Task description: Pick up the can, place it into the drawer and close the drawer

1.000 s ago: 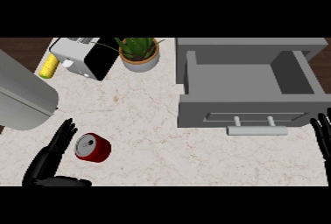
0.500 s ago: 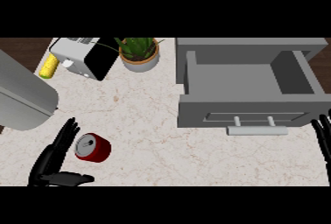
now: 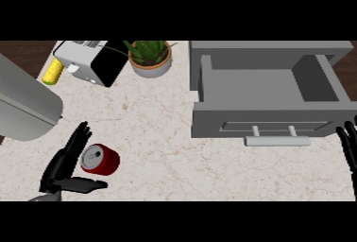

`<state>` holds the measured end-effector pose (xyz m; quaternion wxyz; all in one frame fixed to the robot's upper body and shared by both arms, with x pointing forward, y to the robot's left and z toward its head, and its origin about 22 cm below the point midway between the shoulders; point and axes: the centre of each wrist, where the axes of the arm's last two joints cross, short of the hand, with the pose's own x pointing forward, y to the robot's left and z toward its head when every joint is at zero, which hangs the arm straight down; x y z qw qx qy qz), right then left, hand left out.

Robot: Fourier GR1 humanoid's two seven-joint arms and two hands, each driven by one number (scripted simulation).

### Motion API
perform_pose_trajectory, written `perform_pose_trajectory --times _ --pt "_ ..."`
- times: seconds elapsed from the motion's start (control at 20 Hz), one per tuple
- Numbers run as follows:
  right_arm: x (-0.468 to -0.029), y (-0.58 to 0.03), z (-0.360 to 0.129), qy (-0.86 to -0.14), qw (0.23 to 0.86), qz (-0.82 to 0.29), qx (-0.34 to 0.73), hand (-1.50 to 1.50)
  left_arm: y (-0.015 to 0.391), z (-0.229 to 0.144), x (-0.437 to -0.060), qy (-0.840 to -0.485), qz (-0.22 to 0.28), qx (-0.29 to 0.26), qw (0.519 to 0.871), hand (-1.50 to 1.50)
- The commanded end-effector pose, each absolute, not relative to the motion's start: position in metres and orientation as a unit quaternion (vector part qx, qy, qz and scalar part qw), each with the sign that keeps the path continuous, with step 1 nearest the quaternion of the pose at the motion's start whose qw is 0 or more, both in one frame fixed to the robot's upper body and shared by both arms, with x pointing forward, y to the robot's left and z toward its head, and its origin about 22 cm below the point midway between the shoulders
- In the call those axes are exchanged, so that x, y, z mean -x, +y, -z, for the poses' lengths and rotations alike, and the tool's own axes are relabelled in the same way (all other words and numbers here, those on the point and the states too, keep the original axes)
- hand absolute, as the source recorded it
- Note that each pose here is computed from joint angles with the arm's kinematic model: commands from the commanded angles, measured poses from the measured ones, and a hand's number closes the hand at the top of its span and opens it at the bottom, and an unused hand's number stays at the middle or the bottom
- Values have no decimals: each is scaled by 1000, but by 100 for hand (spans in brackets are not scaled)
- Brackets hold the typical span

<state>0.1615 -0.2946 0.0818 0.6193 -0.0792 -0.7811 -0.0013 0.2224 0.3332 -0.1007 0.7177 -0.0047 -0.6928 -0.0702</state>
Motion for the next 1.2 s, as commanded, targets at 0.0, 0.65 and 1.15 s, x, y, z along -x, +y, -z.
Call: perform_pose_trajectory --times 0.0,0.65,1.15 --pt "-160 -297 -84 -780 620 -1 80 -150 322 118 -225 -693 66 14 718 -150" --pt "-139 -296 -80 -780 621 5 77 -150 298 106 -239 -688 83 38 720 -150" --pt "-151 -305 -87 -788 612 3 70 -150 263 91 -258 -702 78 86 703 150"
